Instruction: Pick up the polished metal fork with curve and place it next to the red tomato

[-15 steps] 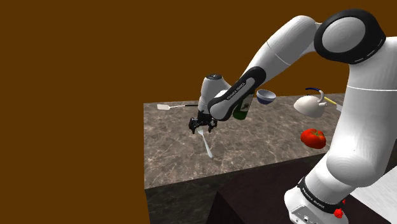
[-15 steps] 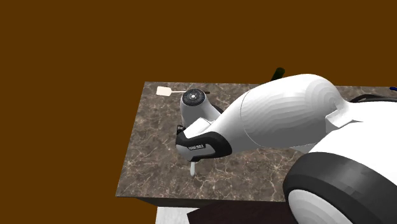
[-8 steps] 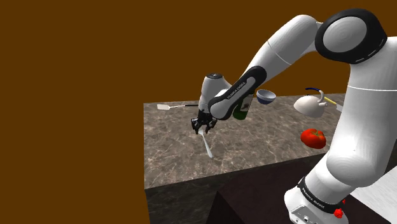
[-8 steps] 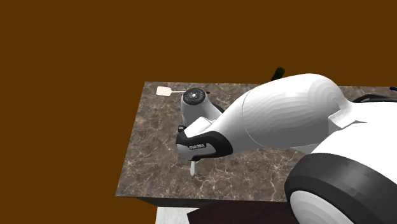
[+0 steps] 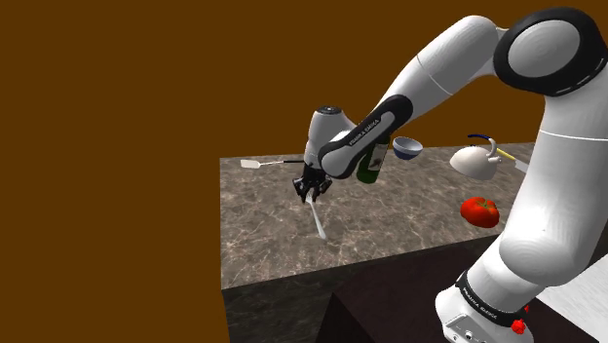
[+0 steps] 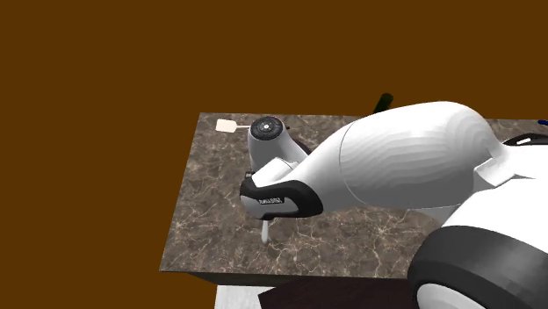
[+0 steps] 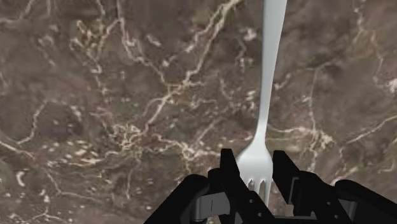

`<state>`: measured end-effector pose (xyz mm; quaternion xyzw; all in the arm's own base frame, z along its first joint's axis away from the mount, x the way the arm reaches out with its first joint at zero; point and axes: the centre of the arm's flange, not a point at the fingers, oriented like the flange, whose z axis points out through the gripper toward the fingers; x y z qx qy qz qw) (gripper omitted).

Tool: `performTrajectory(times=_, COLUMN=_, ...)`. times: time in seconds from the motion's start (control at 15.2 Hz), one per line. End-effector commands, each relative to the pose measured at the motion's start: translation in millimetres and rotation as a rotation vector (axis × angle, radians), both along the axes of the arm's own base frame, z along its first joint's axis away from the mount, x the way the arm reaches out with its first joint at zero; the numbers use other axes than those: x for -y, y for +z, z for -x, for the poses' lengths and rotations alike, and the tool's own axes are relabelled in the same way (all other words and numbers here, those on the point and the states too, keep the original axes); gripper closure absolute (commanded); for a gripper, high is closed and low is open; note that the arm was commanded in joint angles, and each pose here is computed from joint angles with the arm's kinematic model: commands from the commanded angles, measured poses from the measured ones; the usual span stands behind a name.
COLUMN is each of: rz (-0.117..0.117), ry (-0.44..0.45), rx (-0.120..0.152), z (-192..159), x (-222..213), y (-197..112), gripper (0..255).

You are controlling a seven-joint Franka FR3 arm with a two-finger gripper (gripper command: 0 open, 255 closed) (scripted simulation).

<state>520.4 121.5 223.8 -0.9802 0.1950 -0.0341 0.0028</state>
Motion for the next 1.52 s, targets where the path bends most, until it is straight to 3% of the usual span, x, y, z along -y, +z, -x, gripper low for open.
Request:
performTrajectory(times=0.0, rz=0.000, ry=0.001, rx=0.000, z=0.0, x=0.5, y=10.1, gripper=255)
performTrajectory(times=1.45, rz=0.000, ry=0.001, rx=0.000, z=0.0, x=0.5, y=126.3, gripper=255)
